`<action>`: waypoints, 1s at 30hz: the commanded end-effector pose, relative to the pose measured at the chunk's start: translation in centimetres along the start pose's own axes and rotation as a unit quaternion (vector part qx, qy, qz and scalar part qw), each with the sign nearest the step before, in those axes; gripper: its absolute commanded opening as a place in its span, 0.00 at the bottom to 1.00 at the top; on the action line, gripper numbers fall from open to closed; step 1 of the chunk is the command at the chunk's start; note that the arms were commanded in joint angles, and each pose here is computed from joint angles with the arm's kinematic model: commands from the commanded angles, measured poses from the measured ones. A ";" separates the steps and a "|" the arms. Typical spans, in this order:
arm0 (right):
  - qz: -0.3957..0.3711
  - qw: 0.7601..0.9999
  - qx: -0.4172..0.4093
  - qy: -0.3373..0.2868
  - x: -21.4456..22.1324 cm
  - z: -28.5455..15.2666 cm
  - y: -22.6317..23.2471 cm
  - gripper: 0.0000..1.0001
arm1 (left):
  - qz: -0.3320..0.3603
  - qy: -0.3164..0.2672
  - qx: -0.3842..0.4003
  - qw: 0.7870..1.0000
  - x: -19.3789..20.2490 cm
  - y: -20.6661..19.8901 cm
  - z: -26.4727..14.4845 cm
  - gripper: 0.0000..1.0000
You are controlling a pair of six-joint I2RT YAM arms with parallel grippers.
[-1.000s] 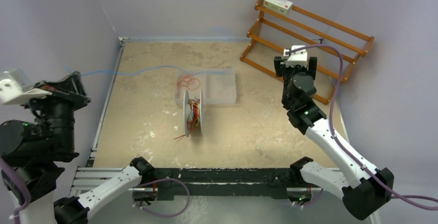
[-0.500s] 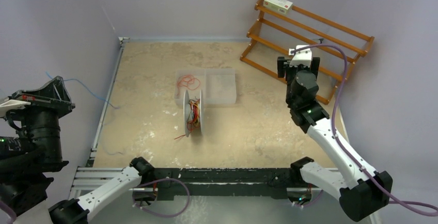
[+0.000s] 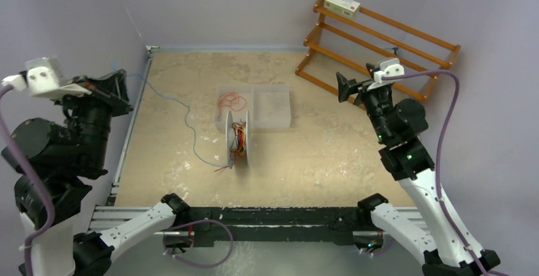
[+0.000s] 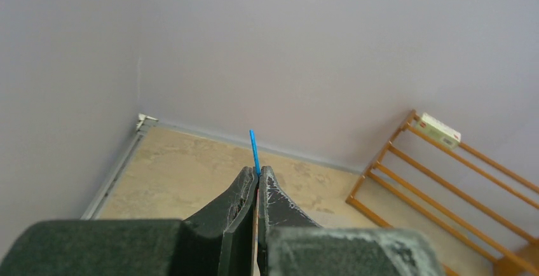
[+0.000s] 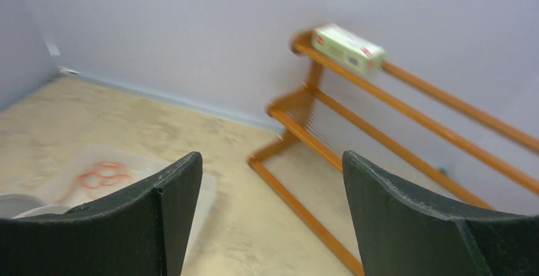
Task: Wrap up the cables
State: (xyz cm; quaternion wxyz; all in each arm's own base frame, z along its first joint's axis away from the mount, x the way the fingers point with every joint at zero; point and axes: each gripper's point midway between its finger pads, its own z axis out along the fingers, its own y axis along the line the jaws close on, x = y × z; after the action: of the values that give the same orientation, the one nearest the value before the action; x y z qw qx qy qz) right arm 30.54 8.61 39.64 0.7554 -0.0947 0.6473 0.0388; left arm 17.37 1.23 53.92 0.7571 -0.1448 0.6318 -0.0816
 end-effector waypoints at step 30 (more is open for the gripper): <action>0.044 0.812 -0.543 -0.212 -16.3 -10.2 15.3 0.79 | -0.120 0.146 0.623 0.759 5.8 -27.3 -4.5 0.00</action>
State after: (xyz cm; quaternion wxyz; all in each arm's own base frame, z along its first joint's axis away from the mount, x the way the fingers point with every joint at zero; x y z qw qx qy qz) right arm 16.41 21.42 51.49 0.7193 -0.4156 0.3954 0.3918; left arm 18.32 -26.53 54.16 0.5636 0.2671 0.5870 -0.5162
